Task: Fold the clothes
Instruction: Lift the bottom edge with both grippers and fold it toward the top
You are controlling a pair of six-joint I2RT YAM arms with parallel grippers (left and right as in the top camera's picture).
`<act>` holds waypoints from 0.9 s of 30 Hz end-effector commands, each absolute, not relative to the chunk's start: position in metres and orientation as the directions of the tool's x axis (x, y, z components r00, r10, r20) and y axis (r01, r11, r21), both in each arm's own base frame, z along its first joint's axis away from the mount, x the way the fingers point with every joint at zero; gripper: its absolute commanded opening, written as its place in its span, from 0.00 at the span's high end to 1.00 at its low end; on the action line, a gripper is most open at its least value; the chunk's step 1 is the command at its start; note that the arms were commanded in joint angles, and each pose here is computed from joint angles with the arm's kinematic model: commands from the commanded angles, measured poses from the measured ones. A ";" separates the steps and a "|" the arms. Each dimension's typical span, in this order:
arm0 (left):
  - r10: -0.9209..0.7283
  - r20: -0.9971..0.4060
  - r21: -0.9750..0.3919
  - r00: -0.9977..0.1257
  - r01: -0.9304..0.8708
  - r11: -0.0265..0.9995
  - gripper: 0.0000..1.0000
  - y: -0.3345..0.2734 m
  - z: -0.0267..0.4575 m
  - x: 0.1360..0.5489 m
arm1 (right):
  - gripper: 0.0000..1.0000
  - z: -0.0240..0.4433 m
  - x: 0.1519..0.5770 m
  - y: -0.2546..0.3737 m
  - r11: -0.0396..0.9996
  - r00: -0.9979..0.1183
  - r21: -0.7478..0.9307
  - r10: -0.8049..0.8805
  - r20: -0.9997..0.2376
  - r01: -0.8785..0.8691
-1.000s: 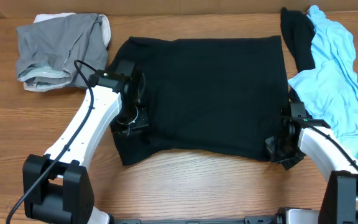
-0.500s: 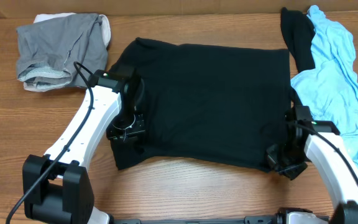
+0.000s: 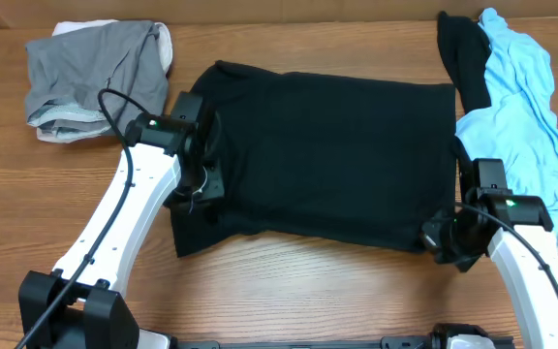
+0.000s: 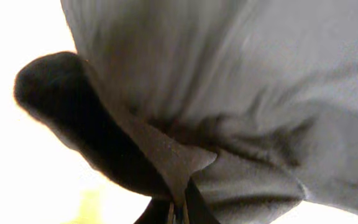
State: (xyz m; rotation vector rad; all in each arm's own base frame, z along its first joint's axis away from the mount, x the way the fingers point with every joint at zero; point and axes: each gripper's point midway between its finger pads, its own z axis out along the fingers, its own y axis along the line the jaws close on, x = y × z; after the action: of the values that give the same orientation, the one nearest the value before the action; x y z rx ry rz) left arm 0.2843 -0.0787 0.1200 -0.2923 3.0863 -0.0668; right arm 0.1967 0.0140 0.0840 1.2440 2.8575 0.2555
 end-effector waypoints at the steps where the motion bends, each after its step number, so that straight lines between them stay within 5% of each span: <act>1: -0.174 -0.135 -0.016 -0.975 -0.173 0.985 0.96 -0.074 0.125 0.306 | 0.96 0.088 0.218 0.012 0.693 -0.707 0.187 0.707 0.012 0.696; 10: -0.148 -0.324 0.001 -0.934 -0.157 0.988 0.96 -0.081 0.127 0.354 | 0.96 0.068 0.267 0.005 0.743 -0.746 0.227 0.660 -0.089 0.630; 27: -0.148 -0.396 0.007 -0.906 -0.164 0.986 0.96 -0.092 0.081 0.408 | 0.96 0.034 0.323 -0.009 0.772 -0.744 0.228 0.634 -0.211 0.593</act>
State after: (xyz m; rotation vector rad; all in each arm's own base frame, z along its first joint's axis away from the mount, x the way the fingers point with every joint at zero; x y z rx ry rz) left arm 0.4004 -0.0913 0.0884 -0.2475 2.7323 0.0159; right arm 0.3075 -0.0024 0.0295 0.9822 2.7288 0.2387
